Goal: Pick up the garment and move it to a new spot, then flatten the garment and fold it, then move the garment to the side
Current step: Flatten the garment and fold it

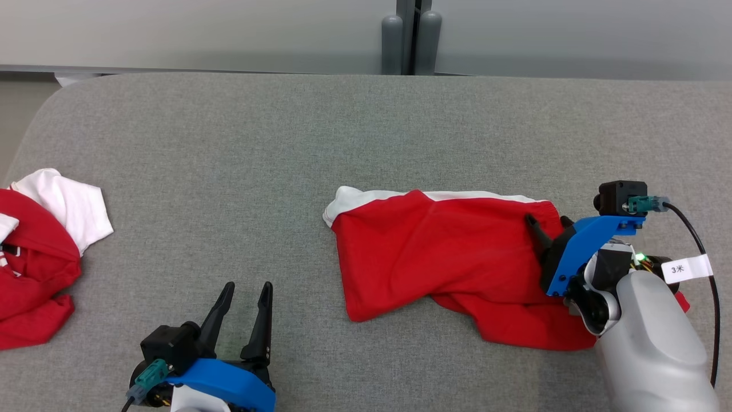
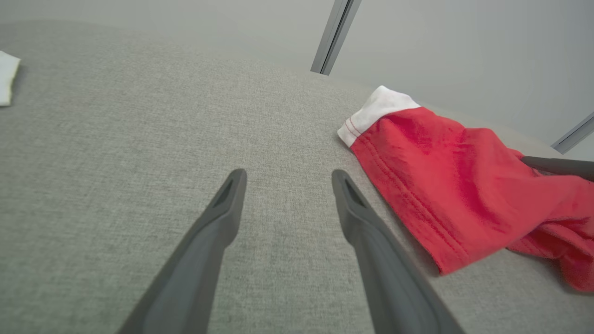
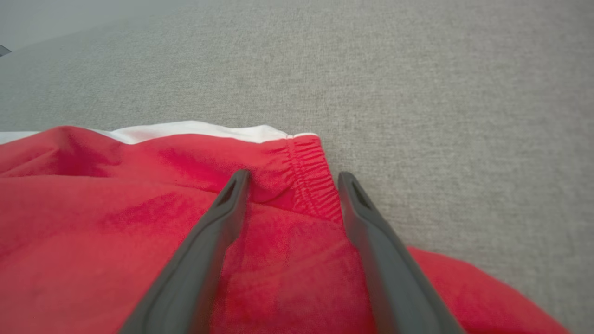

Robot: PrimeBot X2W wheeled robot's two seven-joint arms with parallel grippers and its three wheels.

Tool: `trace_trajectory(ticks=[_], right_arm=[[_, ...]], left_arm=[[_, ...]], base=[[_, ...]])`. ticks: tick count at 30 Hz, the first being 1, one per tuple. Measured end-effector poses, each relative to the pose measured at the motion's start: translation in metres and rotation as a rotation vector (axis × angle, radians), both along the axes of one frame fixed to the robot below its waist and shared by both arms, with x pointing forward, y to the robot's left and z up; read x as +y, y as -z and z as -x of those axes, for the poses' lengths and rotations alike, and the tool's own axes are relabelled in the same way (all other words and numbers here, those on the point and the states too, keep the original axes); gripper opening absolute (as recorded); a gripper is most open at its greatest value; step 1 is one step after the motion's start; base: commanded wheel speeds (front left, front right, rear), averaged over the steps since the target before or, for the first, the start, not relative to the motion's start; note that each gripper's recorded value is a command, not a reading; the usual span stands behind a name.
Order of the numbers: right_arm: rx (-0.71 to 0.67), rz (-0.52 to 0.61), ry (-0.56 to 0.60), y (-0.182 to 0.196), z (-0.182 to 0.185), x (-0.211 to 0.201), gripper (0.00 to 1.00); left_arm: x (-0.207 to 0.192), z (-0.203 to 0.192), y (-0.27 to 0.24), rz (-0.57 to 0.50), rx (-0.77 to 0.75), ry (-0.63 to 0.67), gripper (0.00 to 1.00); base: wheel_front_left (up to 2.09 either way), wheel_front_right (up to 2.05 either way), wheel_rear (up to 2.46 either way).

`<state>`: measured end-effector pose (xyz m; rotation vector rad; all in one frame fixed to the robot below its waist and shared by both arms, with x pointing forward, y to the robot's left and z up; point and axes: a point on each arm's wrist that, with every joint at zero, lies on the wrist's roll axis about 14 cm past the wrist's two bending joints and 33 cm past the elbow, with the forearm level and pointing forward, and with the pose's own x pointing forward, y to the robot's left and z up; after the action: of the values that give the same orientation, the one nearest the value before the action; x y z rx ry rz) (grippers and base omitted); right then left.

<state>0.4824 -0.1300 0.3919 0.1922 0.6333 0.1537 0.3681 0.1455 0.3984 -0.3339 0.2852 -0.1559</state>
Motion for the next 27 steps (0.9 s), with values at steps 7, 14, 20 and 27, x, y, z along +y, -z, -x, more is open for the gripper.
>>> trace_trajectory(ticks=[7, 14, 20, 27], right_arm=[[0.034, -0.005, 0.005, 0.011, -0.002, 0.0, 1.0], [-0.058, 0.006, -0.047, -0.003, -0.02, 0.019, 0.0], [-0.351, 0.077, -0.116, -0.064, -0.045, 0.037, 0.0], [-0.799, 0.03, -0.303, -0.191, -0.051, 0.115, 0.0]], left_arm=[[0.002, -0.006, 0.001, -0.005, -0.001, 0.004, 1.0], [0.006, -0.009, 0.0, -0.009, -0.002, -0.001, 1.0], [0.011, -0.002, -0.002, -0.014, -0.005, -0.017, 1.0], [0.016, 0.016, -0.014, -0.009, -0.033, -0.057, 1.0]], base=[[0.0, 0.0, 0.0], [0.0, 0.0, 0.0], [0.0, 0.0, 0.0], [0.0, 0.0, 0.0]])
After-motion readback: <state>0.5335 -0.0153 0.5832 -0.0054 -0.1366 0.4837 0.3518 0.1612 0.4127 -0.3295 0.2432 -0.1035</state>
